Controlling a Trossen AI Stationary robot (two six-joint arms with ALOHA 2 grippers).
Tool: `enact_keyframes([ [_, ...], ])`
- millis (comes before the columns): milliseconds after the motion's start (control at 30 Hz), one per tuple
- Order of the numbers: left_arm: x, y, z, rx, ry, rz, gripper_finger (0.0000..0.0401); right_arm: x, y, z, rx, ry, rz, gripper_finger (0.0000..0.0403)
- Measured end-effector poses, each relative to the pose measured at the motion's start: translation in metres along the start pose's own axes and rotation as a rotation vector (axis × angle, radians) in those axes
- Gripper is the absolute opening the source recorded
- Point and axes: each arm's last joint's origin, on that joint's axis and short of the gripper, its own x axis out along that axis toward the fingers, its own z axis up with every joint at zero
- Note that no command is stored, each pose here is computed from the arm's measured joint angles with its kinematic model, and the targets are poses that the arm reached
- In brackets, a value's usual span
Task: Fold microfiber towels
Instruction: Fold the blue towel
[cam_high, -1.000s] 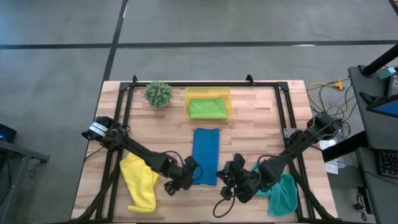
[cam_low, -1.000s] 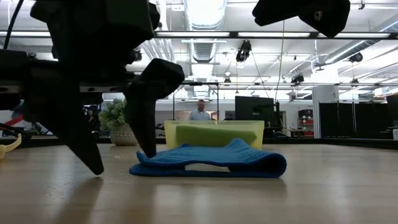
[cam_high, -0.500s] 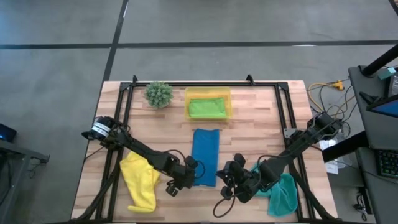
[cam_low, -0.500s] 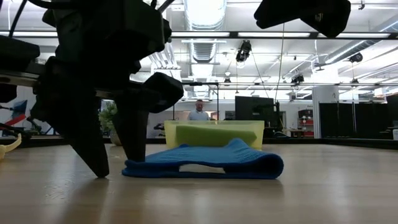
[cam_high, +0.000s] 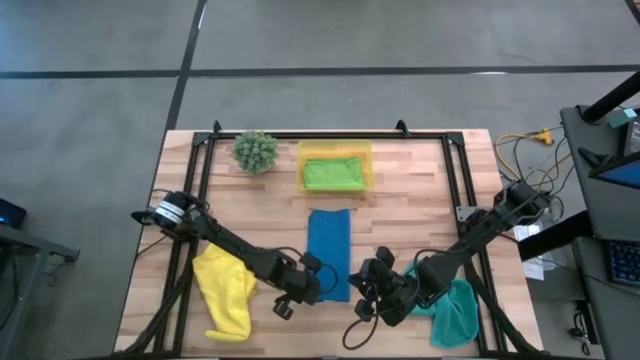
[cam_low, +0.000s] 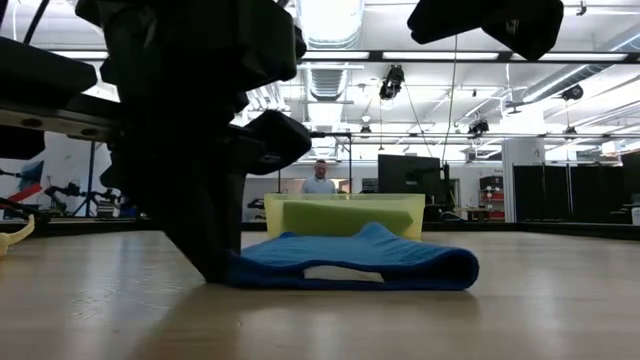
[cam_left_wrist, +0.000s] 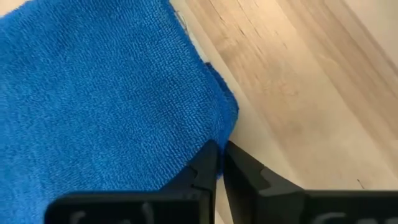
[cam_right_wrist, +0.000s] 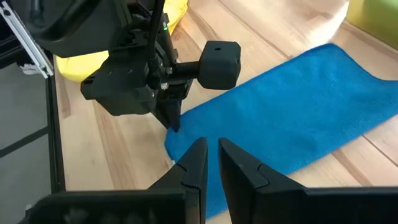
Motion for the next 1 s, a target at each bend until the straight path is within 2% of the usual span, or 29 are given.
enact_keyframes([
  [267, -0.035, 0.003, 0.011, -0.007, -0.116, 0.035, 0.0001, 0.000, 0.003, -0.003, -0.026, 0.021, 0.024, 0.0034],
  [367, -0.042, 0.005, 0.013, -0.011, -0.136, 0.047, 0.0001, 0.008, 0.006, -0.016, -0.118, 0.071, 0.064, 0.0034],
  [467, -0.042, 0.008, 0.012, -0.018, -0.135, 0.054, 0.0000, 0.025, 0.010, -0.037, -0.226, 0.195, 0.149, 0.0043],
  [567, -0.041, 0.008, 0.010, -0.040, -0.138, 0.046, 0.0000, 0.044, 0.013, -0.053, -0.314, 0.289, 0.224, 0.0070],
  [633, -0.041, 0.008, 0.010, -0.048, -0.138, 0.042, 0.0000, 0.055, 0.012, -0.063, -0.382, 0.330, 0.228, 0.0096],
  [833, -0.042, 0.008, 0.010, -0.096, -0.140, 0.030, 0.0000, 0.070, 0.013, -0.072, -0.567, 0.328, 0.224, 0.0178],
  [1000, -0.042, 0.008, 0.010, -0.099, -0.141, 0.019, 0.0000, 0.070, 0.011, -0.069, -0.694, 0.298, 0.180, 0.0204],
])
